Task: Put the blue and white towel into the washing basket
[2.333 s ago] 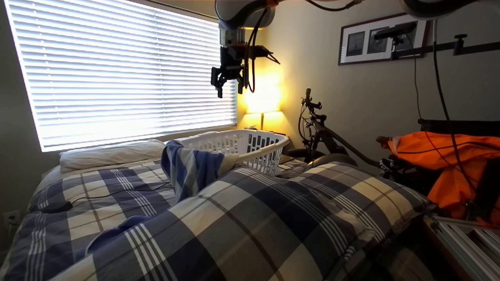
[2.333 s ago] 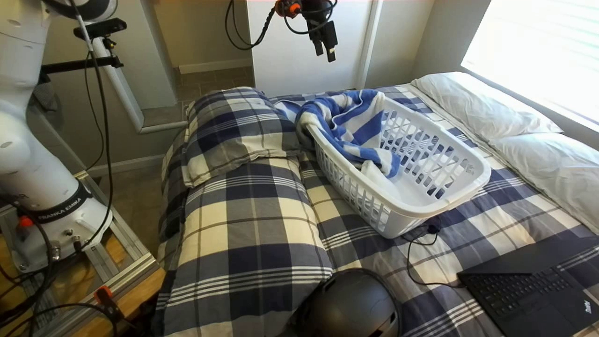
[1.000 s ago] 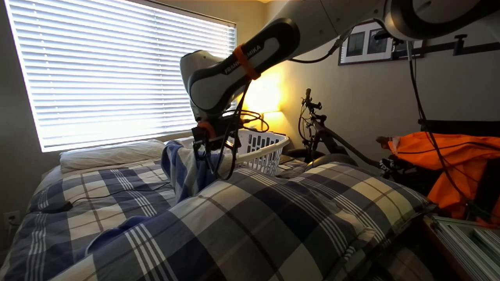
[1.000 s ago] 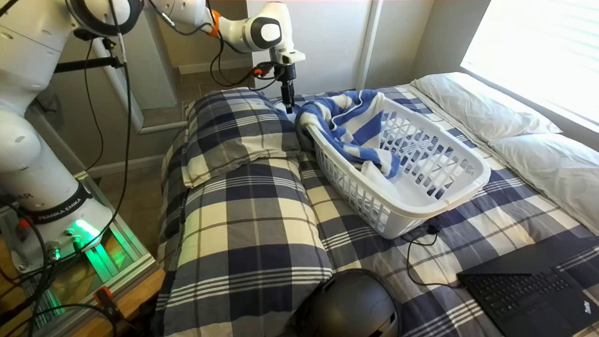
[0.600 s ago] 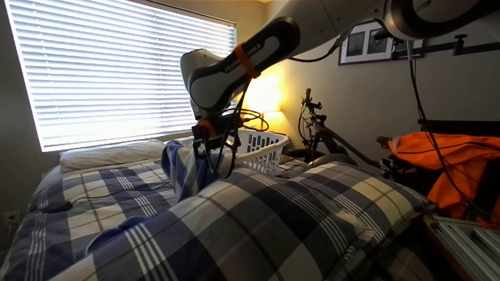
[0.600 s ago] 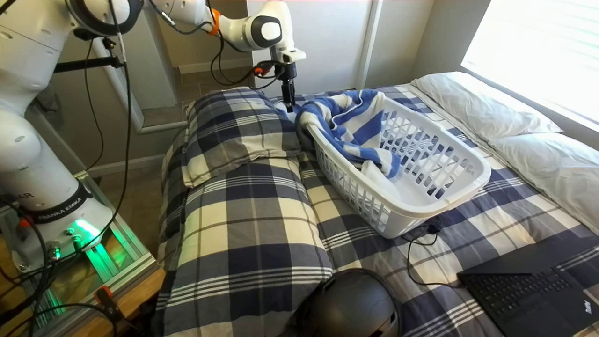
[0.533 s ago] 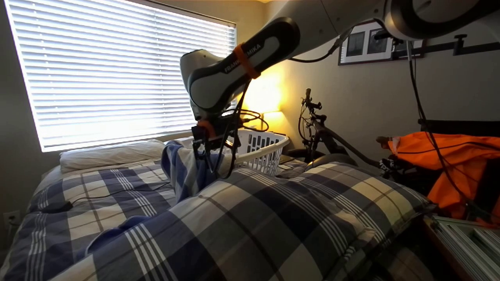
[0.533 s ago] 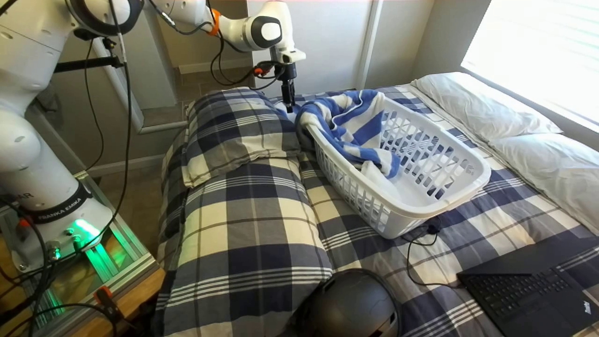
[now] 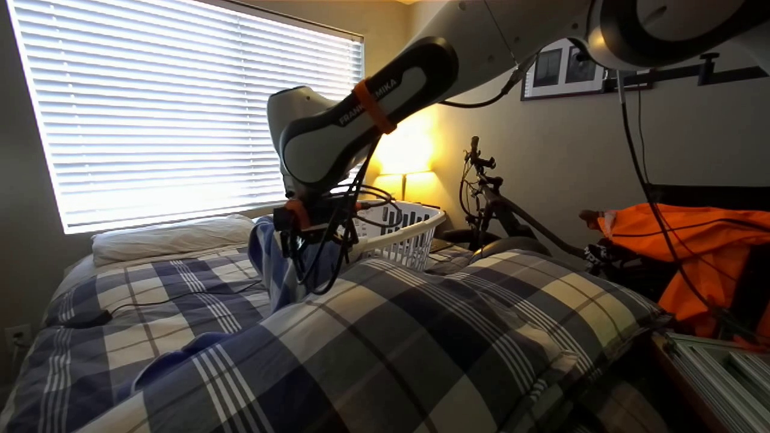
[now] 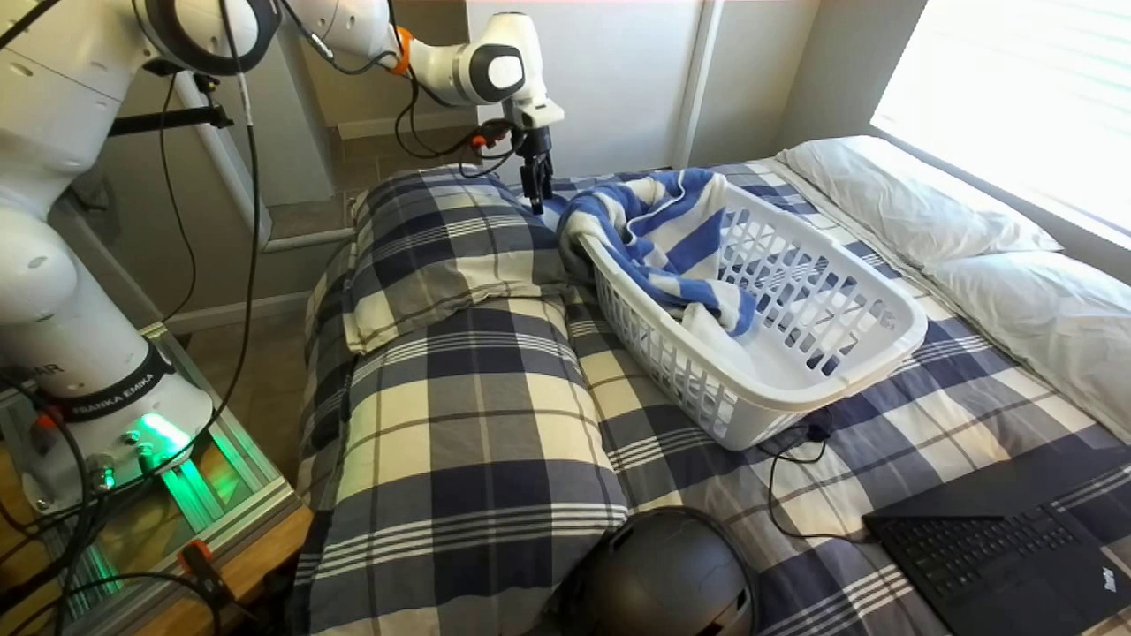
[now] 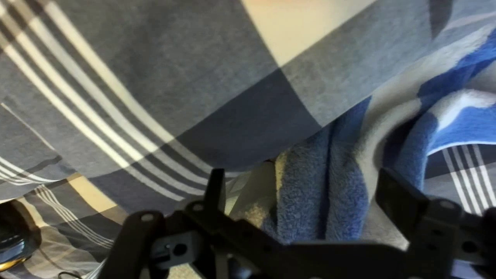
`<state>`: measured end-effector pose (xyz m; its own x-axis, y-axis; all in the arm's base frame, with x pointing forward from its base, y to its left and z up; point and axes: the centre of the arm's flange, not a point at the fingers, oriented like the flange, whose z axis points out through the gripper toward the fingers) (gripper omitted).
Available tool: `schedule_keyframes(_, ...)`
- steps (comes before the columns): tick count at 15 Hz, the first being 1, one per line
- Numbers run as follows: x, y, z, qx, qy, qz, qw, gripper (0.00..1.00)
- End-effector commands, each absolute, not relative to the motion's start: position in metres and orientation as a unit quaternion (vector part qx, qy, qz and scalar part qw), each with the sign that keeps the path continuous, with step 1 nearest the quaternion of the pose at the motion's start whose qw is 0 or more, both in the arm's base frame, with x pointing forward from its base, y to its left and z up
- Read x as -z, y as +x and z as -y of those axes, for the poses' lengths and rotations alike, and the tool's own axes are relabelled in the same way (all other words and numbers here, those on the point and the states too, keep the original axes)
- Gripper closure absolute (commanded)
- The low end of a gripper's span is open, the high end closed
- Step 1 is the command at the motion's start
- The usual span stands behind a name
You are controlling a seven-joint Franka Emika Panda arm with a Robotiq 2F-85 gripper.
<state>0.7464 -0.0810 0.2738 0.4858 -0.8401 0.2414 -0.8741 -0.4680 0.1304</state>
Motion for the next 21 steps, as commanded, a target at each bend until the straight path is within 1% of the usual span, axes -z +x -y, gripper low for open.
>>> schedule_keyframes(1, -0.255, 0.762, 0.071, -0.117, 0.837, 0.525, 0.101, 0.00)
schedule_keyframes(5, -0.231, 0.773, 0.062, -0.149, 0.834, 0.521, 0.104, 0.00)
schedule_keyframes(10, -0.207, 0.792, 0.057, -0.213, 0.829, 0.508, 0.102, 0.00)
schedule_keyframes(15, -0.186, 0.807, 0.062, -0.228, 0.821, 0.510, 0.118, 0.00)
schedule_keyframes(16, -0.183, 0.809, 0.064, -0.233, 0.818, 0.512, 0.121, 0.25)
schedule_keyframes(17, -0.180, 0.811, 0.066, -0.236, 0.815, 0.514, 0.123, 0.26)
schedule_keyframes(20, -0.179, 0.811, 0.071, -0.237, 0.810, 0.519, 0.135, 0.49)
schedule_keyframes(21, -0.182, 0.810, 0.072, -0.235, 0.809, 0.520, 0.138, 0.55)
